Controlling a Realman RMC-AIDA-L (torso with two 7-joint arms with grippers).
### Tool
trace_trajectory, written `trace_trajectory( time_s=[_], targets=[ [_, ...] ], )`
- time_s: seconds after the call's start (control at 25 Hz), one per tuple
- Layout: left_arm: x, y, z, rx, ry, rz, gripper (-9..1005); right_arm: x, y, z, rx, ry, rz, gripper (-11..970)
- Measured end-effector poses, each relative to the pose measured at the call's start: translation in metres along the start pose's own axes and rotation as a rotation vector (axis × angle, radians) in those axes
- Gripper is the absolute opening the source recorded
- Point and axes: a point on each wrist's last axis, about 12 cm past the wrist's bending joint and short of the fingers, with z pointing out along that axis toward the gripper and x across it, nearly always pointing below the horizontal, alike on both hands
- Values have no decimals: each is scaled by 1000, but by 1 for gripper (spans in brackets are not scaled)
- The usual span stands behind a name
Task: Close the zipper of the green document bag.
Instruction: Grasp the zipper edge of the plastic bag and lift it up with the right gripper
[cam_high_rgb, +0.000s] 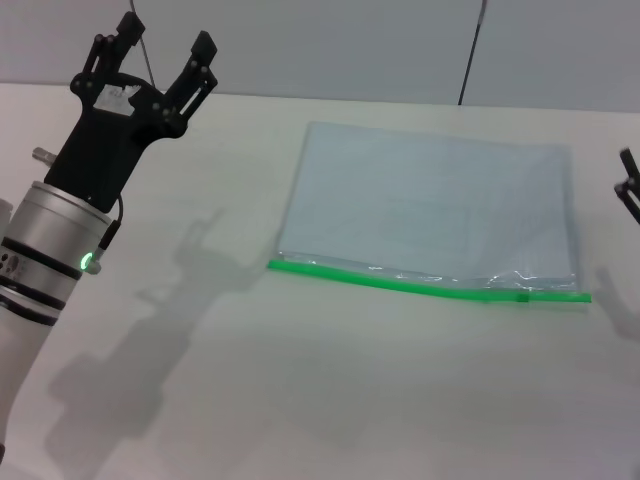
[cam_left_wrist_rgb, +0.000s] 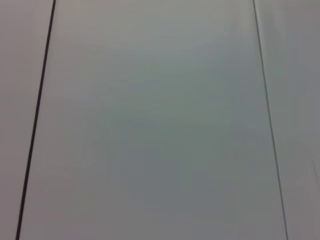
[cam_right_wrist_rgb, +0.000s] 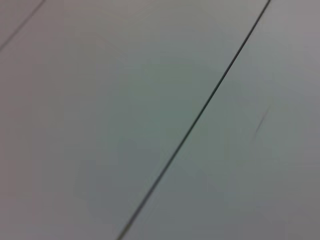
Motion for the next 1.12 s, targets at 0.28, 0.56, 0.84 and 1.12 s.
trace_trajectory(
  time_s=[0.28,0.56,0.84,1.12],
  targets=[
    [0,3,-4,-21,2,3,870,17,9,-14,-75,142,-197,879],
    [0,4,-4,-23,1,4,869,28,15,-25,-139,223,-333,880],
    [0,4,-4,-23,1,6,868,32,22,-30,-199,260,-463,880],
    [0,4,-4,-23,1,6,868,33,30,-30,-255,271,-573,880]
  ],
)
